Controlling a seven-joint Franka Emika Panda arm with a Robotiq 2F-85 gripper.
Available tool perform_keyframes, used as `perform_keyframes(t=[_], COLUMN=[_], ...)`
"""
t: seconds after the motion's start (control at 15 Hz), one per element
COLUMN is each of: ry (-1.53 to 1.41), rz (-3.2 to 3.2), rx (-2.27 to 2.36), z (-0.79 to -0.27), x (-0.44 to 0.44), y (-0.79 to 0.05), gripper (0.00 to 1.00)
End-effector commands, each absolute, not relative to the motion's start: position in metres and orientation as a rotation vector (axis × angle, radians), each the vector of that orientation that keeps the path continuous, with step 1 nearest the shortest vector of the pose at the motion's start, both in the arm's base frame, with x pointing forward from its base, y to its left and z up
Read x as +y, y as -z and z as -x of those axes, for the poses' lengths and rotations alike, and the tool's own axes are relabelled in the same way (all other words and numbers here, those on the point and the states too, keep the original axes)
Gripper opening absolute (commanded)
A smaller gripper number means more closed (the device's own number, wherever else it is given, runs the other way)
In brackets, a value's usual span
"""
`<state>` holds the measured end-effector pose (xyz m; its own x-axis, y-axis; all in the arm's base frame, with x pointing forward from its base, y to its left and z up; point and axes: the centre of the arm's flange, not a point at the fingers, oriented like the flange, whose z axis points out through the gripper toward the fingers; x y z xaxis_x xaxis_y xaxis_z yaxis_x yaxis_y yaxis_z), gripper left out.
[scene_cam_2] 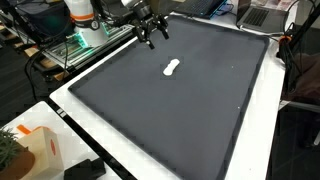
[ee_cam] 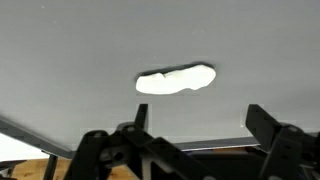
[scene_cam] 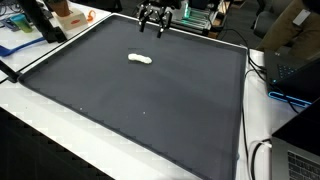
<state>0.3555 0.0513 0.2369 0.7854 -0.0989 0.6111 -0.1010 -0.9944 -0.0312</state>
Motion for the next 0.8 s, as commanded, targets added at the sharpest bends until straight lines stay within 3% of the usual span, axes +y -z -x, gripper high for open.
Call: perform_keyframes(t=[0.0,0.73], ry=[-1.098,-1.144], rz=[-2.935,-2.897], rx=[-0.225,-0.221], z=[-0.361,-0.370], x=[0.050,0.046], y=[-0.231,-0.217], gripper=[1.00,1.00])
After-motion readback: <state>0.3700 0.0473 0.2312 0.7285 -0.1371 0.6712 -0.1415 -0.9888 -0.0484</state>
